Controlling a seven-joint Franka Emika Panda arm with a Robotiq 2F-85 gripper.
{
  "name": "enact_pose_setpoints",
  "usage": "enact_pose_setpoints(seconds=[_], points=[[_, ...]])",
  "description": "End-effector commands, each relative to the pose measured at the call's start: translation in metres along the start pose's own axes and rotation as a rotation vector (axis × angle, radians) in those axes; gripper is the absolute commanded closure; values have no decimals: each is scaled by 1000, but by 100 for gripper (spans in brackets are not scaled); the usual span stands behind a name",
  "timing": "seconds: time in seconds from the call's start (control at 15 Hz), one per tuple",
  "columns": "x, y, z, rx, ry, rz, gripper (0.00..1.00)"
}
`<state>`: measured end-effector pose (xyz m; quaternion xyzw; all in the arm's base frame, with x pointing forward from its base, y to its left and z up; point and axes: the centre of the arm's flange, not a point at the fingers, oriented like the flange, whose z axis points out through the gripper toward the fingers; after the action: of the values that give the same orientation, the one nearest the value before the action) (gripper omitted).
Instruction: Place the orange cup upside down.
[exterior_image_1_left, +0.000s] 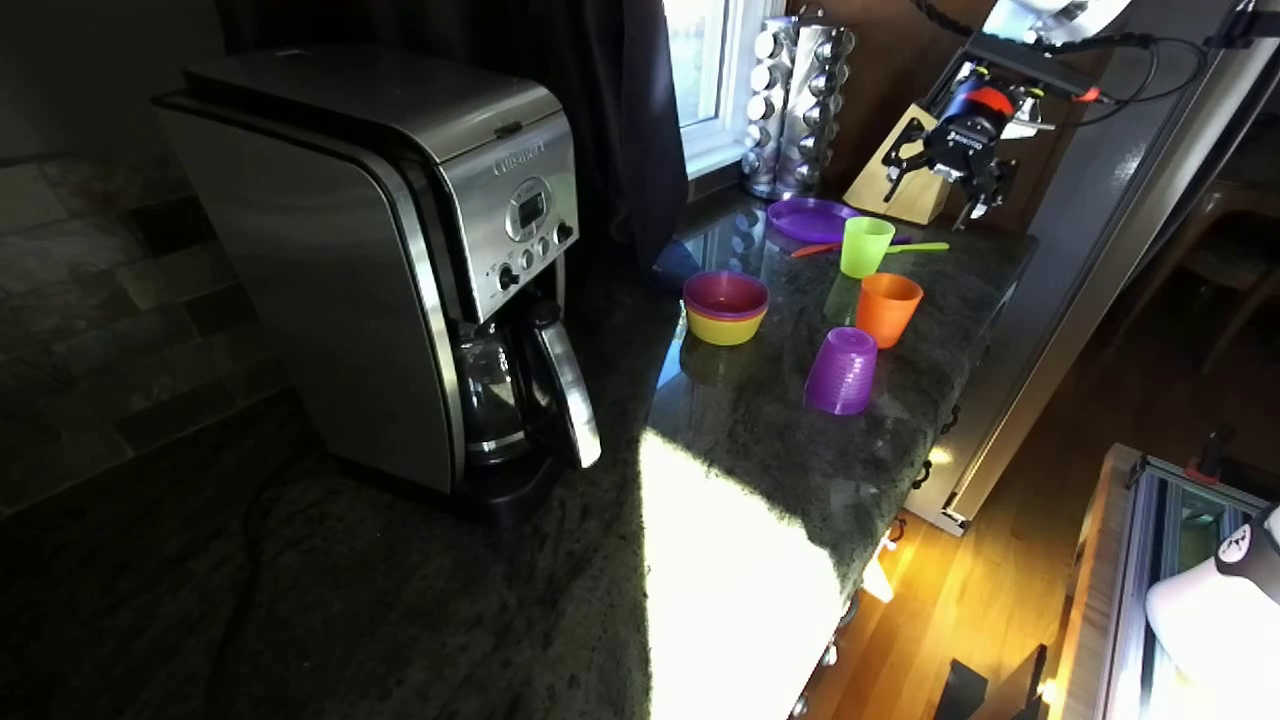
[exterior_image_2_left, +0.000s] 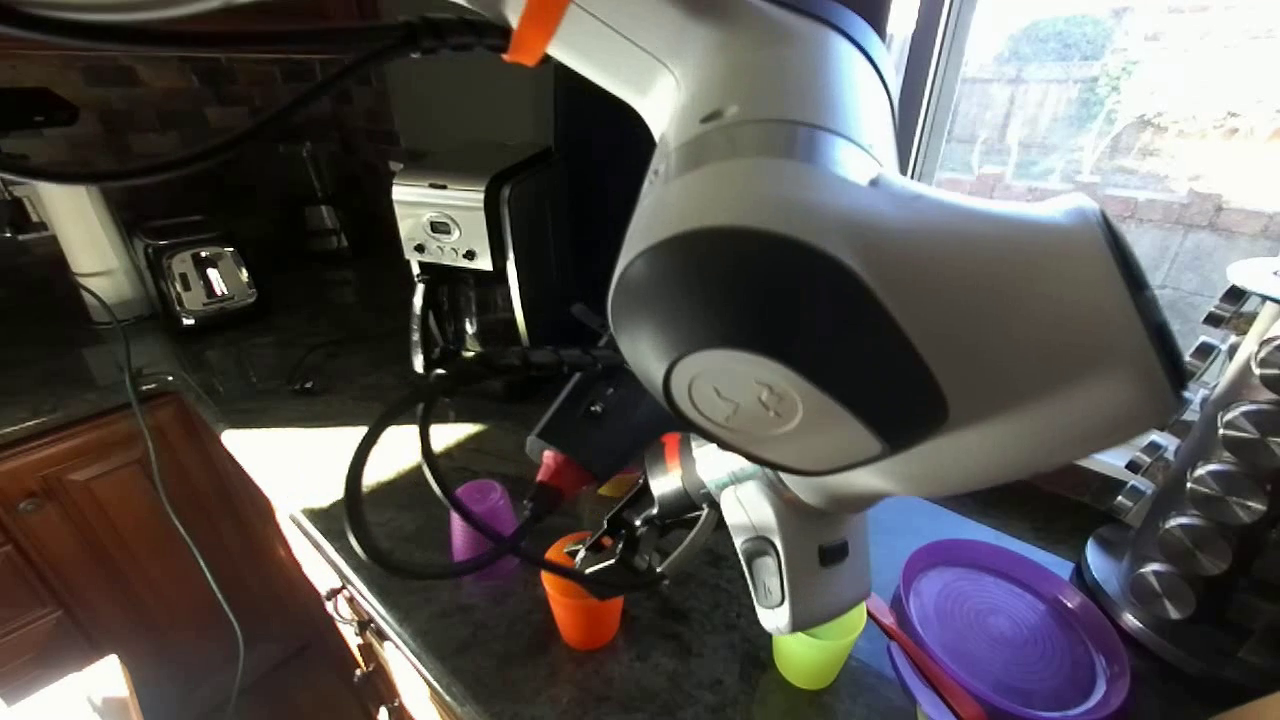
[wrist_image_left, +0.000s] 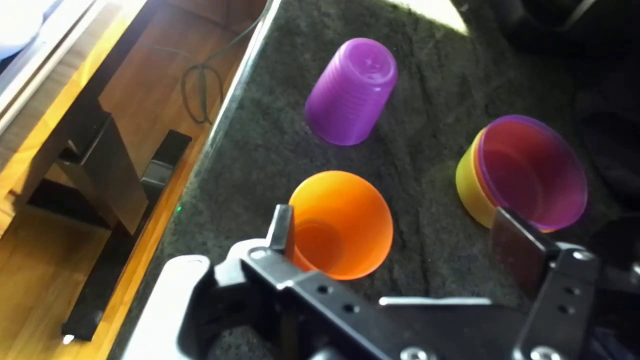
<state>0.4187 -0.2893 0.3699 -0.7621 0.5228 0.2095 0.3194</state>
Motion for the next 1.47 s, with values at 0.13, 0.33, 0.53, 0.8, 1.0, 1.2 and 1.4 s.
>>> enact_pose_setpoints(seconds=[0.13,0.33,0.53,0.8,1.0,1.2,1.4], points=[[48,8,7,194,-48,226,0],[63,21,12,229,-68,286,0],[73,34,15,203,-91,292,0],[83,45,23,152,-93,312,0],[90,52,36,96,-94,310,0],[101,61,50,60,-110,295,0],[108,68,59,65,-110,293,0]])
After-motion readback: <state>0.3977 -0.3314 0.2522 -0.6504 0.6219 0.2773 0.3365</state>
